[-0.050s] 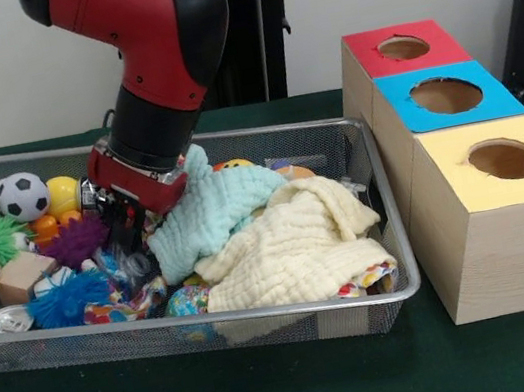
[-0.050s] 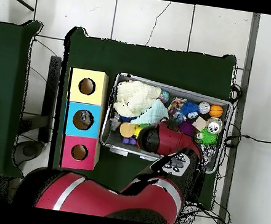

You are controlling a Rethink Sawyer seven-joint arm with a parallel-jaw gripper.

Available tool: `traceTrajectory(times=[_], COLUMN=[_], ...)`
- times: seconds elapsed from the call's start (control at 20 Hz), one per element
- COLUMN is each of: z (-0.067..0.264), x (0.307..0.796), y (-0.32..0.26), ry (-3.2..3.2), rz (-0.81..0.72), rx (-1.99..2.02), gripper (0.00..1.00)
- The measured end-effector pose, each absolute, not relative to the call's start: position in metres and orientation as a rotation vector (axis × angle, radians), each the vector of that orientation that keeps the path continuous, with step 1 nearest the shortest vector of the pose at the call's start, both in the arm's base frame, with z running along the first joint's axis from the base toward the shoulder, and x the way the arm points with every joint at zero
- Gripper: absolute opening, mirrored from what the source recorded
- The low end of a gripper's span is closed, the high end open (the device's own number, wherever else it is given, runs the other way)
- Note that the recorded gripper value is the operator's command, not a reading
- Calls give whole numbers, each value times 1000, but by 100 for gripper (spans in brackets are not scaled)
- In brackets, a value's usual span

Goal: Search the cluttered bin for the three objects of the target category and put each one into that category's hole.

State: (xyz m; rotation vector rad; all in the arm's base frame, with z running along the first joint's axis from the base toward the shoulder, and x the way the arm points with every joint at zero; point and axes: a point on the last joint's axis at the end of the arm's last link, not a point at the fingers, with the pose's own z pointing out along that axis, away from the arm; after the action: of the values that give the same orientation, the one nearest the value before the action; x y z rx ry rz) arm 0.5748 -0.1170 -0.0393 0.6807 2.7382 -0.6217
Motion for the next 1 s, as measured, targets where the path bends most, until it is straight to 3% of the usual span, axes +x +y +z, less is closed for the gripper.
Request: traceTrajectory(times=[0.75,1.0], z=[-26,-4], x=[585,597], y=[-118,-107], ry=[2711,2676], rz=[-638,-643], rx=[656,613], gripper=[0,0])
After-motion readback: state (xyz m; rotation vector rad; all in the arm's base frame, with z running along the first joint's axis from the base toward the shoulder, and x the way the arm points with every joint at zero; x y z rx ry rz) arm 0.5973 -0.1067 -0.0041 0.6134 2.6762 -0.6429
